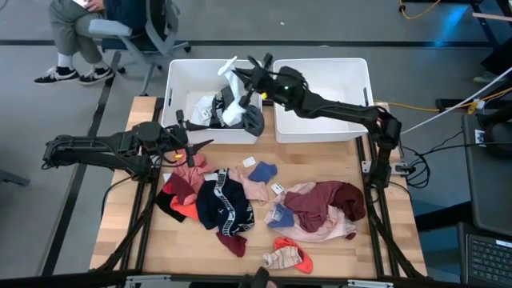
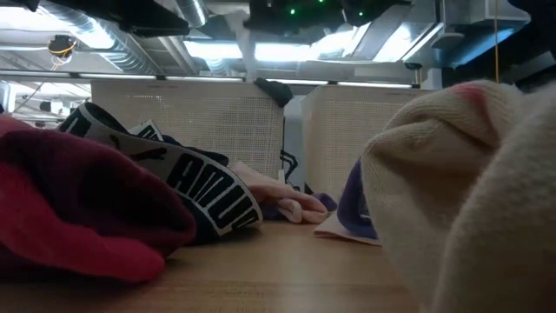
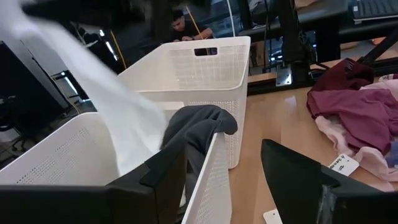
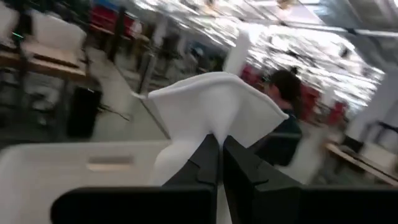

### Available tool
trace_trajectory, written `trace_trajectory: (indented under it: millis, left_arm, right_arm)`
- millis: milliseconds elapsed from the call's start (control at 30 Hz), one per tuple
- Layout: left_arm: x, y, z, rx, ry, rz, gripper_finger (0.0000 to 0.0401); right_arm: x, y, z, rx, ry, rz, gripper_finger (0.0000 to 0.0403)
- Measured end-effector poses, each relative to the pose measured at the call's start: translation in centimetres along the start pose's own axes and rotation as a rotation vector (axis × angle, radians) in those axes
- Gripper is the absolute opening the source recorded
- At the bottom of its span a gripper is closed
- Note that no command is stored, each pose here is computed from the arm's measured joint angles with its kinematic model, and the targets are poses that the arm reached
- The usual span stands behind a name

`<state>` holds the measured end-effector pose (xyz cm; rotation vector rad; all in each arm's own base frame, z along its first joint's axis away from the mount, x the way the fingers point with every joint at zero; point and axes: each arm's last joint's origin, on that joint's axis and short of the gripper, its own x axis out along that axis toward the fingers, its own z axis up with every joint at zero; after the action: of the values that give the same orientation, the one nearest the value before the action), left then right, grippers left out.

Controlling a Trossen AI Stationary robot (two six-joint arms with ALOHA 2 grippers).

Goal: Sort clothes
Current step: Put the white sock into the left white laundry bin, then adjust the gray boxer in the left white laundry bin

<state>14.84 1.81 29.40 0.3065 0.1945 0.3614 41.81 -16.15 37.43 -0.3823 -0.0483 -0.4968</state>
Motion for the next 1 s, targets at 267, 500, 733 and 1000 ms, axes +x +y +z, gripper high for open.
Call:
trace_trajectory:
  millis: [267,500,733,1000]
  left_arm:
    - [0.0,0.0,0.0,-0.001,-0.002,0.0,0.0194]
    - [0.0,0.0,-0.1,-0.002,0.005,-0.001,0.0194]
    - [0.0,0.0,-0.1,-0.006,0.008,-0.003,0.0194]
    - [0.0,0.0,0.0,-0.017,-0.001,0.0,0.0194]
  right_arm:
    - [-0.1,0.7,-2.3,-0.01,0.225,0.033,0.0086]
    - [-1.5,1.6,-2.1,-0.026,0.372,0.102,0.0193]
    - [-5.9,3.6,1.9,-0.066,0.483,0.24,0.0235]
    - [-11.2,8.8,2.2,-0.141,0.805,0.447,0.0229]
